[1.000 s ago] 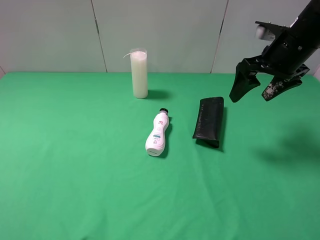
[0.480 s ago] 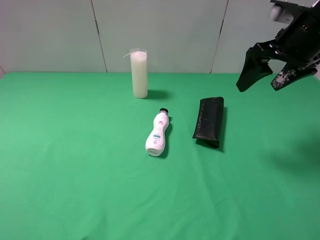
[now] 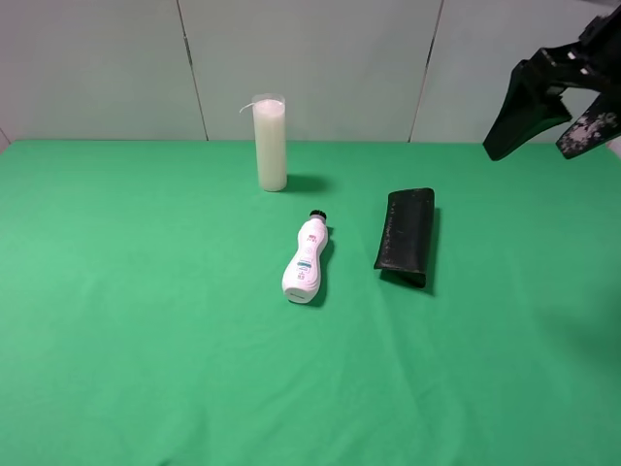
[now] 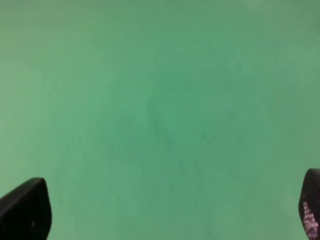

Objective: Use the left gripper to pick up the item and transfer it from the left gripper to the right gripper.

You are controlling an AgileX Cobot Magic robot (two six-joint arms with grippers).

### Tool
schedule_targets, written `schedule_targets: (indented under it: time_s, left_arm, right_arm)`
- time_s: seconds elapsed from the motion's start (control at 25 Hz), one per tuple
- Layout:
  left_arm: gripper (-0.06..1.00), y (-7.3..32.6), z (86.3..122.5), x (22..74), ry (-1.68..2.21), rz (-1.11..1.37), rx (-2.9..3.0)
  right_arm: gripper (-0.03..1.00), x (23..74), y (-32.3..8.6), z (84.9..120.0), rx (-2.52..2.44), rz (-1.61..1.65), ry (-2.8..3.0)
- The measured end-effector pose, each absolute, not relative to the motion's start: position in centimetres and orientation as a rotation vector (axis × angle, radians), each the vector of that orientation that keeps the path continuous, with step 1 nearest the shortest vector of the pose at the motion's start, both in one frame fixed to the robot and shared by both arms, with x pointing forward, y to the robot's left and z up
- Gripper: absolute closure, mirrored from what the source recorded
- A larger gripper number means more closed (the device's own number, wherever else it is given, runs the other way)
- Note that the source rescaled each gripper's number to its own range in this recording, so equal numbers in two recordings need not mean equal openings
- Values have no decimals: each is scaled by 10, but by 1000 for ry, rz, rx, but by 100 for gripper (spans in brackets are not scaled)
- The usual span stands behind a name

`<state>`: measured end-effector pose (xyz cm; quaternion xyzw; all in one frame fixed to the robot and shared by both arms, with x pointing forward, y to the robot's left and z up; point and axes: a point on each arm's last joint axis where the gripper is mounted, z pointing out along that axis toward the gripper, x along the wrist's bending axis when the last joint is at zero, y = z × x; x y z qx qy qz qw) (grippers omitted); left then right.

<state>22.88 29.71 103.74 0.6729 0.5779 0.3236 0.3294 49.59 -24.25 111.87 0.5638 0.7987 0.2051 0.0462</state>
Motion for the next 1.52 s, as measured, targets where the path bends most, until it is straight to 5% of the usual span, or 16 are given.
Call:
schedule_targets:
  time_s: [0.48, 1.52]
  left_arm:
    - [-6, 297, 1038, 229, 1511, 847, 1760]
    - [-6, 297, 1038, 229, 1511, 847, 1760]
  right_arm:
    - [-3, 442, -251, 1166, 1664, 798, 2259]
    - [-3, 275, -276, 1127, 1481, 973, 2045]
